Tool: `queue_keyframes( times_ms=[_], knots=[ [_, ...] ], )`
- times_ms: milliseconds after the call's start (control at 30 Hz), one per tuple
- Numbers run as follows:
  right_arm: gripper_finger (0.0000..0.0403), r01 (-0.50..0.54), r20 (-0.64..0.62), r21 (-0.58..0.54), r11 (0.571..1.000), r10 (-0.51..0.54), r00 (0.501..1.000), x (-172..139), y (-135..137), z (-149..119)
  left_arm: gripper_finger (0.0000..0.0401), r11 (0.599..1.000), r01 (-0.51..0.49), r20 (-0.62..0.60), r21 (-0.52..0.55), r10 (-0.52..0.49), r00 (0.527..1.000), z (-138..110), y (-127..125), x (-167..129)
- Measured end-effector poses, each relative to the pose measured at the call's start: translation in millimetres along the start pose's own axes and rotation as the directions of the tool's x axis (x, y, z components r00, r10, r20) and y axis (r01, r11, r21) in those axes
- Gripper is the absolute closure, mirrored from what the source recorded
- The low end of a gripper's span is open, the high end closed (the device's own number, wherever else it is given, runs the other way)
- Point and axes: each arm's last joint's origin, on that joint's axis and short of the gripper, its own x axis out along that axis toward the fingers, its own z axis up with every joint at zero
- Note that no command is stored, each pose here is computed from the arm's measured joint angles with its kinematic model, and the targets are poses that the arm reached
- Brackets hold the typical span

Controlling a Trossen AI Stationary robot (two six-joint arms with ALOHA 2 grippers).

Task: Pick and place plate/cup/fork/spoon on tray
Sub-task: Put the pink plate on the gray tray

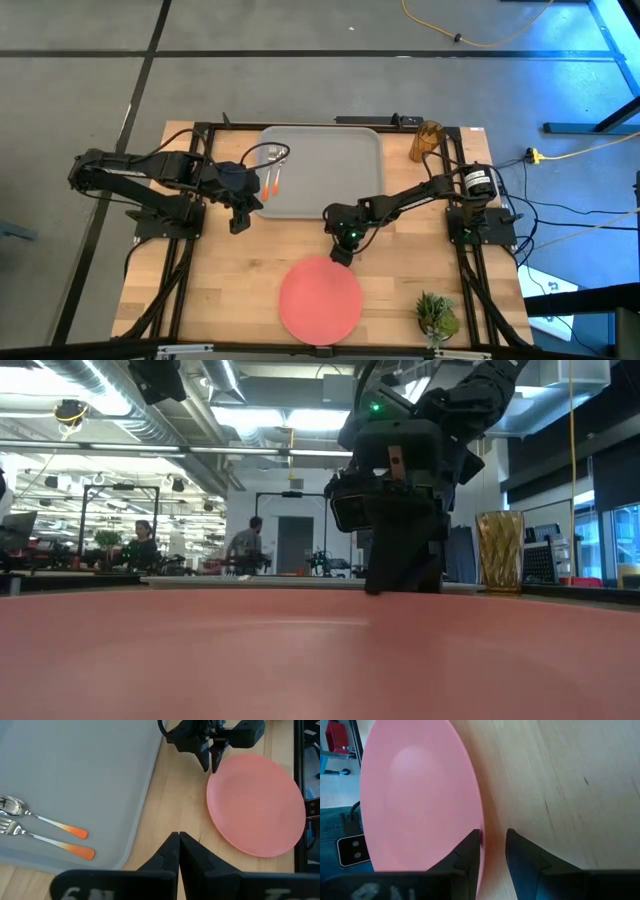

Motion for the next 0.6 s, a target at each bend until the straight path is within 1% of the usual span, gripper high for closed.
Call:
queue_keyframes(
  times_ms=[367, 433, 567, 600],
  knots=[
    [0.0310, -0.001, 0.001, -0.002, 1.000, 0.001, 1.000, 1, -1, 0, 0.0401, 1.000, 0.000, 0.000, 0.000, 0.000, 1.000, 0, 0, 0],
    [0.0310, -0.017, 0.003, -0.006, 1.000, 0.017, 1.000, 5, -2, 1, 0.0401, 1.000, 0.000, 0.000, 0.000, 0.000, 1.000, 0, 0, 0],
    [0.0310, -0.095, -0.002, -0.032, 0.995, 0.095, 0.995, 14, -4, 4, 0.0401, 1.000, 0.000, -0.001, 0.000, 0.000, 1.000, 0, 0, 0],
    [0.0310, -0.096, -0.001, -0.030, 0.995, 0.096, 0.995, 14, -5, 5, 0.0401, 1.000, 0.000, 0.000, 0.000, 0.000, 1.000, 0, 0, 0]
  ],
)
